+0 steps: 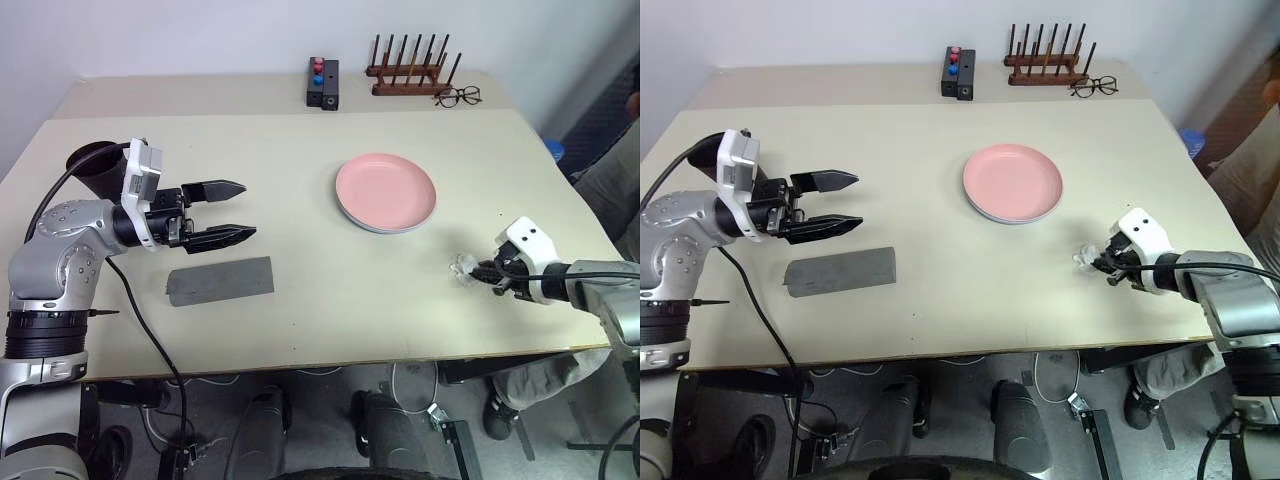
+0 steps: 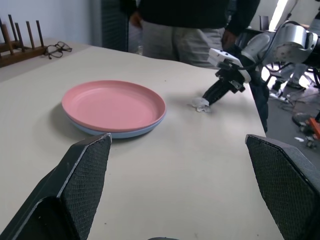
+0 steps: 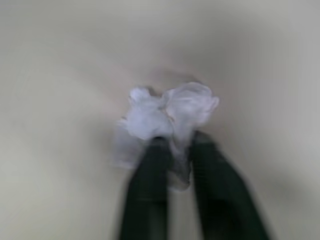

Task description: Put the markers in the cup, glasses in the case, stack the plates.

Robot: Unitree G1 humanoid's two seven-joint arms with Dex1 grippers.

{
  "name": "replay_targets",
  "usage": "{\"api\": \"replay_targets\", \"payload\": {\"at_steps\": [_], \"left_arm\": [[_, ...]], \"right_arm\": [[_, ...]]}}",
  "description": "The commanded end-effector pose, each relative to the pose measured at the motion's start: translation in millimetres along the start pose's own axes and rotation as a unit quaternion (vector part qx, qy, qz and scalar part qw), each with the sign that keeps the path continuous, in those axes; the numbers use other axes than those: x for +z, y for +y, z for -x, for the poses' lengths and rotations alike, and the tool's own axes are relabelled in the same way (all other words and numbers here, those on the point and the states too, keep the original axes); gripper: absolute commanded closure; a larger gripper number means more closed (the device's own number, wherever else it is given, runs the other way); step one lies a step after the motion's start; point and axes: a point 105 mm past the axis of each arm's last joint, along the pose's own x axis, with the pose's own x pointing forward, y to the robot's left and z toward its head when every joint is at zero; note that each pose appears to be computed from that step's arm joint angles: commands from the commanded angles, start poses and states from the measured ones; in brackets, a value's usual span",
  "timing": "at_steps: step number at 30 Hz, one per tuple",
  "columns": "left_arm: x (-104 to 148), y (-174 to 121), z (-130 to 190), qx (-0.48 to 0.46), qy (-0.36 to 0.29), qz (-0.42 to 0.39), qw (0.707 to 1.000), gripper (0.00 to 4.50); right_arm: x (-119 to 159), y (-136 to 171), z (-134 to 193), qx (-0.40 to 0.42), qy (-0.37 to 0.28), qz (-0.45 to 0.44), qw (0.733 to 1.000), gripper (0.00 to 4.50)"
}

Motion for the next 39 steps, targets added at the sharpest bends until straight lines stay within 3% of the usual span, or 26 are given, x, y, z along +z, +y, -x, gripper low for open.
{"api": "replay_targets", "payload": {"at_steps": [1,9,15,19,25,29,33,36,39], "left_arm": [[8.5,2.5,5.2,0.013,-0.005,-0.024,1.000,0.00],[10.3,10.0,4.1,0.034,-0.015,-0.038,0.999,0.00],[11.2,19.2,9.9,0.076,-0.021,-0.059,0.995,0.00],[12.0,17.5,11.8,0.088,-0.023,-0.068,0.994,0.00],[9.3,11.7,18.9,0.104,-0.022,-0.067,0.992,0.00],[10.0,11.3,21.5,0.115,-0.026,-0.067,0.991,0.00],[10.0,11.0,22.2,0.119,-0.031,-0.067,0.990,0.00],[6.6,11.1,22.8,0.124,-0.030,-0.067,0.990,0.00],[4.9,9.1,25.0,0.129,-0.027,-0.070,0.989,0.00]], "right_arm": [[30.8,-10.4,14.1,-0.014,-0.057,0.003,0.998,4.47],[116.1,-3.0,14.0,-0.006,-0.226,0.025,0.974,4.47],[139.2,-4.8,-29.1,-0.055,-0.250,0.027,0.966,4.47],[142.3,-1.5,-46.1,-0.032,-0.249,-0.003,0.968,3.29],[134.9,-8.1,-47.8,-0.033,-0.233,0.014,0.972,0.23],[148.8,-15.7,-26.5,-0.035,-0.266,0.038,0.963,0.11],[162.8,0.0,4.9,0.037,-0.333,0.054,0.941,0.11],[154.6,33.9,22.3,0.144,-0.352,0.056,0.923,0.11],[127.4,79.4,45.4,0.265,-0.340,0.080,0.899,0.11]]}}
